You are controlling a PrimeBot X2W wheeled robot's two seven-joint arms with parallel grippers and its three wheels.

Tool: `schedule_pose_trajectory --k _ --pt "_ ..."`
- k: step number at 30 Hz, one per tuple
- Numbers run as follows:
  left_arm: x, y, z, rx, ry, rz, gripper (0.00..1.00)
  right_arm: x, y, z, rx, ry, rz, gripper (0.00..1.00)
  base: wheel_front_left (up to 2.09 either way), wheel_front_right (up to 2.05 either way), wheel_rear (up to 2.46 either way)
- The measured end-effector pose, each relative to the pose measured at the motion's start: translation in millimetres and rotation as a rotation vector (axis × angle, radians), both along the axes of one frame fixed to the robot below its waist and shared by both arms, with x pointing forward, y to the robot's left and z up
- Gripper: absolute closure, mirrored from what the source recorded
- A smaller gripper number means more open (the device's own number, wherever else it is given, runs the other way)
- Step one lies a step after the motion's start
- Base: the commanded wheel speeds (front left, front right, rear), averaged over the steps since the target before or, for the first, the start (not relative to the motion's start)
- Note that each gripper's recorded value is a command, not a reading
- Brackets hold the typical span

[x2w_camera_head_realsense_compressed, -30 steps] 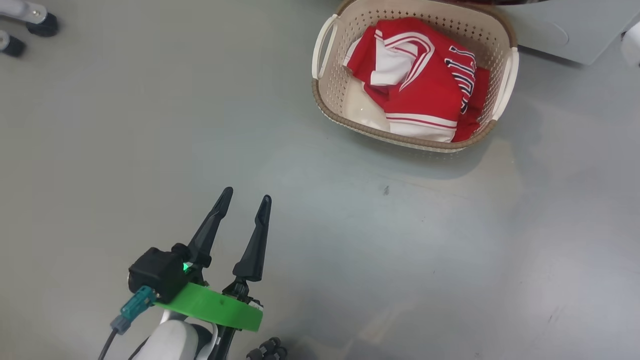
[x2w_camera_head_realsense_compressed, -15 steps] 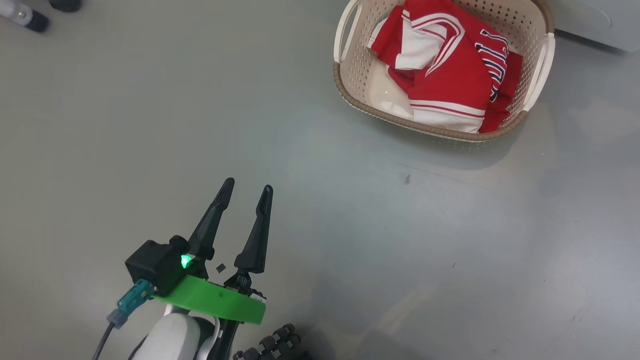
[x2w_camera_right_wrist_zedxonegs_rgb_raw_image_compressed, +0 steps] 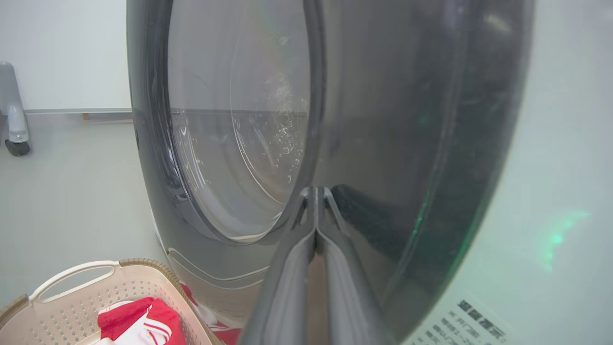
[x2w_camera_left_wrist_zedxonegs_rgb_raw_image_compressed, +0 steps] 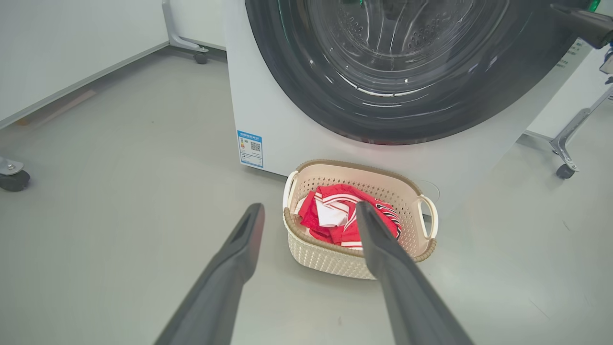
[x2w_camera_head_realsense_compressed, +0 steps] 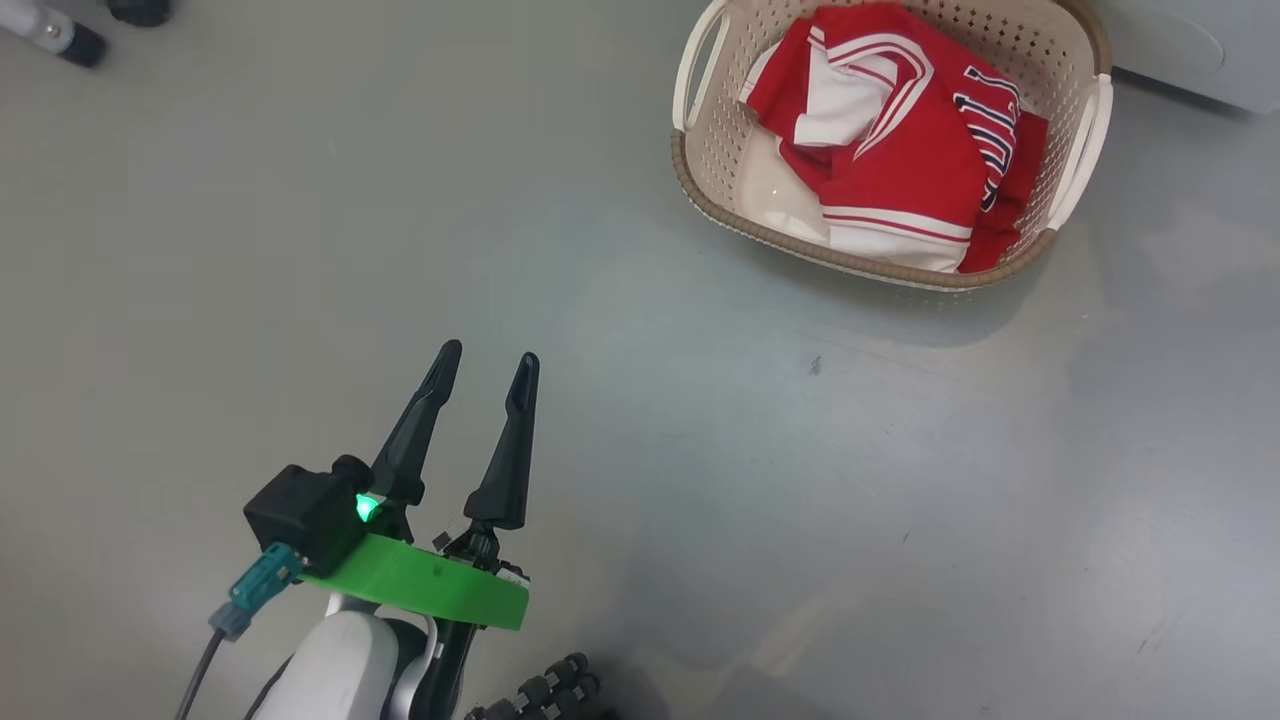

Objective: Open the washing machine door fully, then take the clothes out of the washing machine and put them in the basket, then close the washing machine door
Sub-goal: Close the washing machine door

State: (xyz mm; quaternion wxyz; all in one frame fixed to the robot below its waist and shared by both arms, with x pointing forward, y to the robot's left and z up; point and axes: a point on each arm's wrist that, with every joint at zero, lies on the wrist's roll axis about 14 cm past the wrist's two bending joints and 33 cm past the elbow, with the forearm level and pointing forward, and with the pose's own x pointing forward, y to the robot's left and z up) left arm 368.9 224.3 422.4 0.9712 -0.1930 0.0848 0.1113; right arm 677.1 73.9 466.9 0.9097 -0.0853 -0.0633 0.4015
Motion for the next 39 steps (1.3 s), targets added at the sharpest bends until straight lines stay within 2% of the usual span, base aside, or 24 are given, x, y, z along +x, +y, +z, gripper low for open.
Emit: schedule_pose_trajectory --k 4,11,21,27,33,39 --pt "1.9 0.5 6.9 0.002 -0.023 -0.004 0.0 -12.4 -1.9 -2.6 -0.004 0.001 0.012 1.0 0.0 0.0 0.0" --pt "7.0 2.5 24.9 0.053 -0.074 -0.023 0.0 -38.2 -11.3 -10.8 0.056 0.108 -0.015 1.0 0.0 0.0 0.0" --pt "5.3 13.2 44.1 0.094 -0.129 0.002 0.0 -93.8 -48.4 -28.2 -0.019 0.184 -0.097 1.0 0.0 0.0 0.0" --pt "3.4 -0.4 41.7 0.094 -0.128 -0.044 0.0 -125.3 -56.4 4.0 0.097 0.184 -0.154 1.0 0.0 0.0 0.0" --pt "0.5 -10.7 44.2 0.08 -0.145 -0.079 0.0 -150.4 -93.8 24.4 0.17 0.183 -0.273 1.0 0.0 0.0 0.0" --pt "0.2 -28.3 50.4 0.08 -0.172 -0.14 0.0 -177.7 -139.4 36.4 0.174 0.155 -0.384 1.0 0.0 0.0 0.0"
